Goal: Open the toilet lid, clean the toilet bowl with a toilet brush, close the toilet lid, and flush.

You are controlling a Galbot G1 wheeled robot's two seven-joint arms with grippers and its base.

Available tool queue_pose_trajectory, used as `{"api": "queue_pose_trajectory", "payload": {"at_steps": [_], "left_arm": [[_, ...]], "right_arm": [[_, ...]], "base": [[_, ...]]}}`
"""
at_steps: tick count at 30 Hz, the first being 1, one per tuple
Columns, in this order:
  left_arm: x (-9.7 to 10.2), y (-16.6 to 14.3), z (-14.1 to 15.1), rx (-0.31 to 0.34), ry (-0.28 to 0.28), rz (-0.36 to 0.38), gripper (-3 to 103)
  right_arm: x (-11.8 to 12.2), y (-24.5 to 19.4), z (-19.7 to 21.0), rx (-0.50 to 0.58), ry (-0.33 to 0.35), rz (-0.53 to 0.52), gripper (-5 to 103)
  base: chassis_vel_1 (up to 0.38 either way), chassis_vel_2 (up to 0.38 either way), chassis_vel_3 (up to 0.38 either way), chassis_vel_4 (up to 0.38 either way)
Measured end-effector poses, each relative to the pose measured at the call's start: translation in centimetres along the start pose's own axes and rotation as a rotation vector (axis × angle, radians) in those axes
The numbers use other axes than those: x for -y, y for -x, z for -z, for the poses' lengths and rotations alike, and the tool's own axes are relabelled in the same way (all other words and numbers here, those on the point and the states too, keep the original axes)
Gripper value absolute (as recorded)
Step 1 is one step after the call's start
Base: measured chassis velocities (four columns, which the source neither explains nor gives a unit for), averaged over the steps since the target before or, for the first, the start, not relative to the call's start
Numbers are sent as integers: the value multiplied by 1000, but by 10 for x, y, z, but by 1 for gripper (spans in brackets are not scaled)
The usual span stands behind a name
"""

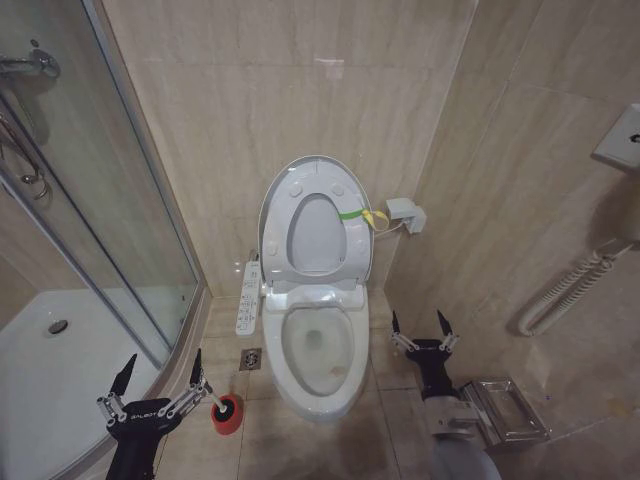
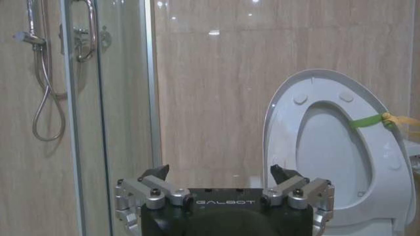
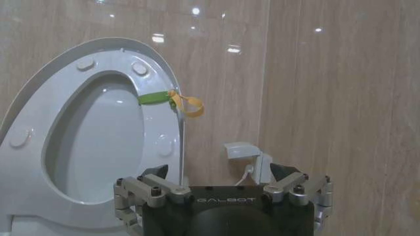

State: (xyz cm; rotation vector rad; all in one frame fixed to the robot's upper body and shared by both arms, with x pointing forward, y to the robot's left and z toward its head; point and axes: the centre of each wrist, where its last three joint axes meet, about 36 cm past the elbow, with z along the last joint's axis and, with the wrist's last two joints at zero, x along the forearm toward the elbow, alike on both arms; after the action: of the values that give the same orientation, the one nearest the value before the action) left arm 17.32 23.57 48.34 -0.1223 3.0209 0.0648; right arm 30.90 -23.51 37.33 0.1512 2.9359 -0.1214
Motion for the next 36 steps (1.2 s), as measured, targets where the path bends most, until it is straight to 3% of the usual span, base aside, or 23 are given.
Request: {"api": "queue_pose_trajectory", "payload": {"at_steps": [36], "left_arm": [[0,0,0,0,0,0,100]], "right_arm": [[-9,-22,14,-15,18,39,100]], "base": [[0,0,0,0]]}}
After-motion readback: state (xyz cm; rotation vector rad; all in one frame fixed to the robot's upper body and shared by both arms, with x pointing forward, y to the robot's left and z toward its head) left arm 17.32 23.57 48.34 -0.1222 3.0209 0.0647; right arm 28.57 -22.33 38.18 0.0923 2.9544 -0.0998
